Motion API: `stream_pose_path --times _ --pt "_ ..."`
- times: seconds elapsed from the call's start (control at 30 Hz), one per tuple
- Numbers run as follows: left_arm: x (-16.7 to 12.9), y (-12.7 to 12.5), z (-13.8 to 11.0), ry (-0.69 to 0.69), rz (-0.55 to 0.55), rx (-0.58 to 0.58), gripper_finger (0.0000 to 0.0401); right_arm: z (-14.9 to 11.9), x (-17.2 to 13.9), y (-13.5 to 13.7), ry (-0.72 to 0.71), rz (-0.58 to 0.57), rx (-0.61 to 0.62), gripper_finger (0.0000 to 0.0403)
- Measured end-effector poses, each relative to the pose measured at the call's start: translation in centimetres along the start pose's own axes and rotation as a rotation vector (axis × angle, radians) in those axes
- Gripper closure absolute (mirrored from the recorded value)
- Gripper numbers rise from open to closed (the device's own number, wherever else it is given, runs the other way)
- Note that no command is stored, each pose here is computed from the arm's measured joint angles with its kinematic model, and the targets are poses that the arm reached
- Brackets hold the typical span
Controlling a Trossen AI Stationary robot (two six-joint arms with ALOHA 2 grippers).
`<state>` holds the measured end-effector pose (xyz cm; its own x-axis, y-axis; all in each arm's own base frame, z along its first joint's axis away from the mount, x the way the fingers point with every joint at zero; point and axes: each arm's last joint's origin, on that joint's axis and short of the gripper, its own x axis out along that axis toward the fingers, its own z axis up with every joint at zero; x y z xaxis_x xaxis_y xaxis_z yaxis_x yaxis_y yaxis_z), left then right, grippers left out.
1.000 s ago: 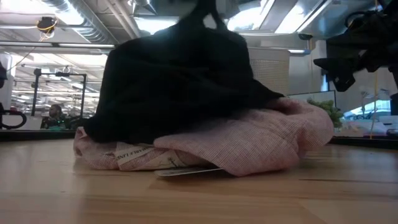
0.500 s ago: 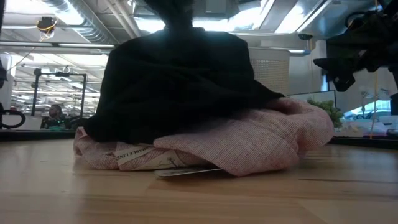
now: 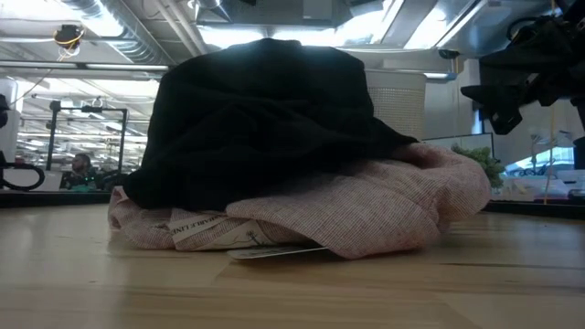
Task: Sort clothes
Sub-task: Put the black sweater into the white bin
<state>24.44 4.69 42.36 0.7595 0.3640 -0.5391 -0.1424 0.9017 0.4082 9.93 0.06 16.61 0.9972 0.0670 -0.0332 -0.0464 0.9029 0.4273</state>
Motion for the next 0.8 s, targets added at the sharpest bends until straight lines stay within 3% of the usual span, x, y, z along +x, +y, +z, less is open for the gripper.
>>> stream_pose_path --times 0.33,0.43,0.67,0.8 --pt "0.5 -10.8 -3.0 0.189 -0.115 0.045 0.018 0.0 0.0 0.0 0.0 0.0 0.0 0.0166" --pt "0.8 -13.2 -4.2 0.2 -0.147 -0.014 0.018 0.0 0.0 0.0 0.0 0.0 0.0 0.0166" --pt "1.8 -18.0 -9.5 0.339 -0.173 -0.058 0.018 0.0 0.0 0.0 0.0 0.0 0.0 0.0166" --pt "4.0 -20.1 -11.7 0.281 -0.183 -0.119 0.018 0.0 0.0 0.0 -0.001 0.0 0.0 0.0166"
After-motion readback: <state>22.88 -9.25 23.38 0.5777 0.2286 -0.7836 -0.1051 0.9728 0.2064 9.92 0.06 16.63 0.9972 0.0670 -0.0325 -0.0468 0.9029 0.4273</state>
